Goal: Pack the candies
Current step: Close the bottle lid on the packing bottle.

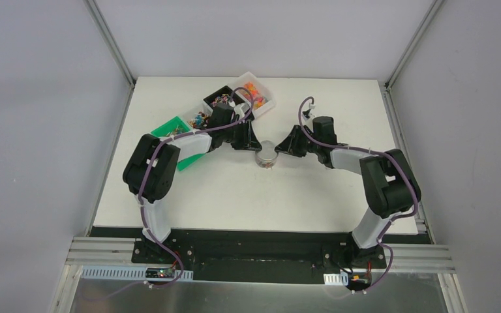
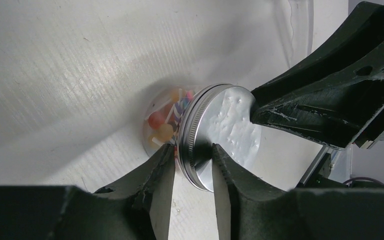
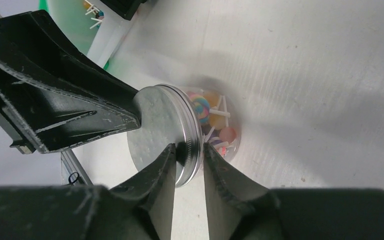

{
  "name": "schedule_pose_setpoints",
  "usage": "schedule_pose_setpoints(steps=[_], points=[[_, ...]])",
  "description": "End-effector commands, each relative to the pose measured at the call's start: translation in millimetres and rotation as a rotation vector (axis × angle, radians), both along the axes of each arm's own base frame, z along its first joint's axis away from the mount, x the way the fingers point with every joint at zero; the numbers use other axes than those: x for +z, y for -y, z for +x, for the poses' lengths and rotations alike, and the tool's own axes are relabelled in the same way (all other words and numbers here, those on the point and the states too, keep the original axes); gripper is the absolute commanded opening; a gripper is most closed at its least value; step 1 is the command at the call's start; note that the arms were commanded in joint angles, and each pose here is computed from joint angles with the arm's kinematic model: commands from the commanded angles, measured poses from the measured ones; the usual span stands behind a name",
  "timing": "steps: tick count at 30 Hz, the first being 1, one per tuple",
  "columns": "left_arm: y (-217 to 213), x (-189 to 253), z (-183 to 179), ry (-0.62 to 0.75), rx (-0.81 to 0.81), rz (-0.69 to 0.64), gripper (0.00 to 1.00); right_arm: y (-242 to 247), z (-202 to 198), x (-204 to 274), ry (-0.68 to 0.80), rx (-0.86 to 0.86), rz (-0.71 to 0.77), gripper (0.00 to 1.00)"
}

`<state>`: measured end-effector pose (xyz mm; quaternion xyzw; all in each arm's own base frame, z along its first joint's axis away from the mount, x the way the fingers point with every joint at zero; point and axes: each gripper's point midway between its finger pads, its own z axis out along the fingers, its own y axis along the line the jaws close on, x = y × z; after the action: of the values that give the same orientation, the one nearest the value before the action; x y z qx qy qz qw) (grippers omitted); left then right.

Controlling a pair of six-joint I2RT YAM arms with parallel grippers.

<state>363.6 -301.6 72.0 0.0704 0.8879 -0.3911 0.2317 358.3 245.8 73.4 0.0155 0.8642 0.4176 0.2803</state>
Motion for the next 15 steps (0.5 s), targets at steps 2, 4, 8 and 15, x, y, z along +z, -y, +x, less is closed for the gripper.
schedule_pose_setpoints(steps=[2, 4, 8, 15], points=[[-5, 2, -12, -0.031, -0.023, 0.042, 0.39, 11, 4, 18, 0.015, -0.01, -0.09, 0.4], [-9, 18, 1, -0.001, -0.022, 0.047, 0.43, 14, 10, 42, 0.064, -0.013, -0.108, 0.54], [-19, 66, 22, 0.099, 0.006, 0.047, 0.53, 23, 11, 82, 0.136, -0.018, -0.161, 0.73], [-49, 148, 25, 0.278, 0.054, 0.13, 0.74, 64, -7, 142, 0.277, -0.079, -0.371, 1.0]])
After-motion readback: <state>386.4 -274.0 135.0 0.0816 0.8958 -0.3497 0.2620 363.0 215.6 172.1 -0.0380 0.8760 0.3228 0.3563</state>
